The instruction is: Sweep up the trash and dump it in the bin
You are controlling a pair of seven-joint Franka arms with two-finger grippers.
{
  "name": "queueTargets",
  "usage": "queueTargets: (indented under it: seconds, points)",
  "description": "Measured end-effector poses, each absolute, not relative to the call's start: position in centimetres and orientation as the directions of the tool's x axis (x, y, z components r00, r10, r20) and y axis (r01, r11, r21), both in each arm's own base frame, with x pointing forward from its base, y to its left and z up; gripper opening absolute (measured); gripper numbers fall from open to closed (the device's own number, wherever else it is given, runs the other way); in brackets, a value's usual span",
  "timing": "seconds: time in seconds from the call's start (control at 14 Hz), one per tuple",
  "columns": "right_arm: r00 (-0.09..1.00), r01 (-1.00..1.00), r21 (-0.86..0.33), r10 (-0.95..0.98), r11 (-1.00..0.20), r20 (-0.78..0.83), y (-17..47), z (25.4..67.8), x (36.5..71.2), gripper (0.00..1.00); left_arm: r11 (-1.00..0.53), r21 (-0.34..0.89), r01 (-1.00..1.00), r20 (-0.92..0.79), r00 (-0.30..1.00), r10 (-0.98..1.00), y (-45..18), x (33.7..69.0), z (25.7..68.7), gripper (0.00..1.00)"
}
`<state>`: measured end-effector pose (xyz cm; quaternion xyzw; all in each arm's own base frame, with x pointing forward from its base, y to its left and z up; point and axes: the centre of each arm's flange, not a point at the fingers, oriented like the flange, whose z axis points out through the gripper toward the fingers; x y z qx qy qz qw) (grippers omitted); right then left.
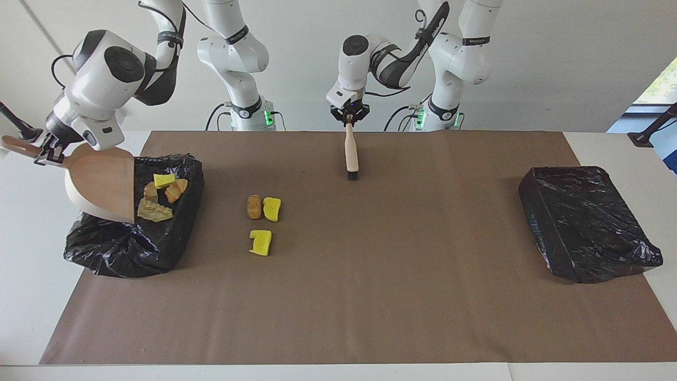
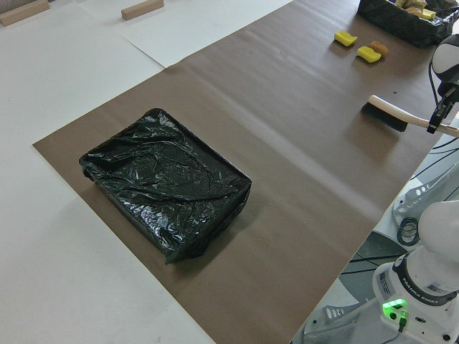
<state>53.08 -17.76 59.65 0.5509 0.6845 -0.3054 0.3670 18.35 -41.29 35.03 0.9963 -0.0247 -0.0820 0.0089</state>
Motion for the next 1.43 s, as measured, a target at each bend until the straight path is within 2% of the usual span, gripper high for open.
queueTargets:
  seconds: [0.14,0.29,0.36,0.57,0.79,0.86,1.07,1.22,1.43]
  points:
    - [-0.048,0.983,0.055,0.536,0.175,-0.843,-15.9,64.0,52.0,0.31,-0.999,0.020,-0.044,-0.166,0.985,-0.047,-41.3,18.5,34.9,0.26]
    - [0.062,0.983,0.153,0.598,0.102,-0.799,-12.9,66.1,51.2,0.31,-0.999,0.021,-0.028,-0.169,0.985,-0.031,-41.0,19.0,34.9,0.26]
    - [0.124,0.977,0.205,0.631,0.056,-0.766,-11.3,66.3,51.2,0.31,-1.000,0.021,-0.017,-0.170,0.985,-0.021,-40.8,19.5,34.8,0.31]
    - [0.282,0.939,0.333,0.737,-0.083,-0.614,-7.0,65.0,51.8,0.31,-1.000,0.024,0.001,-0.172,0.985,-0.003,-40.2,21.2,34.7,0.63]
    - [0.455,0.871,0.400,0.780,-0.287,-0.430,-5.6,63.5,52.2,0.31,-0.998,0.068,0.007,-0.141,0.990,-0.003,-39.0,26.5,37.2,0.97]
    - [0.507,0.842,0.411,0.773,-0.350,-0.380,-4.7,62.8,52.5,0.31,-0.997,0.081,-0.004,-0.121,0.993,-0.013,-38.3,29.0,38.7,1.00]
    - [0.618,0.764,0.431,0.735,-0.480,-0.278,1.3,59.1,54.4,0.31,-0.991,0.114,-0.072,-0.035,0.996,-0.076,-34.3,36.8,43.8,1.00]
    - [0.694,0.703,0.404,0.689,-0.585,-0.211,5.5,55.6,55.6,0.31,-0.986,0.112,-0.120,0.018,0.993,-0.119,-30.3,41.7,47.6,1.00]
    - [0.812,0.570,0.378,0.571,-0.729,-0.123,11.7,50.4,57.6,0.31,-0.977,0.080,-0.197,0.061,0.979,-0.192,-25.2,47.1,53.9,1.00]
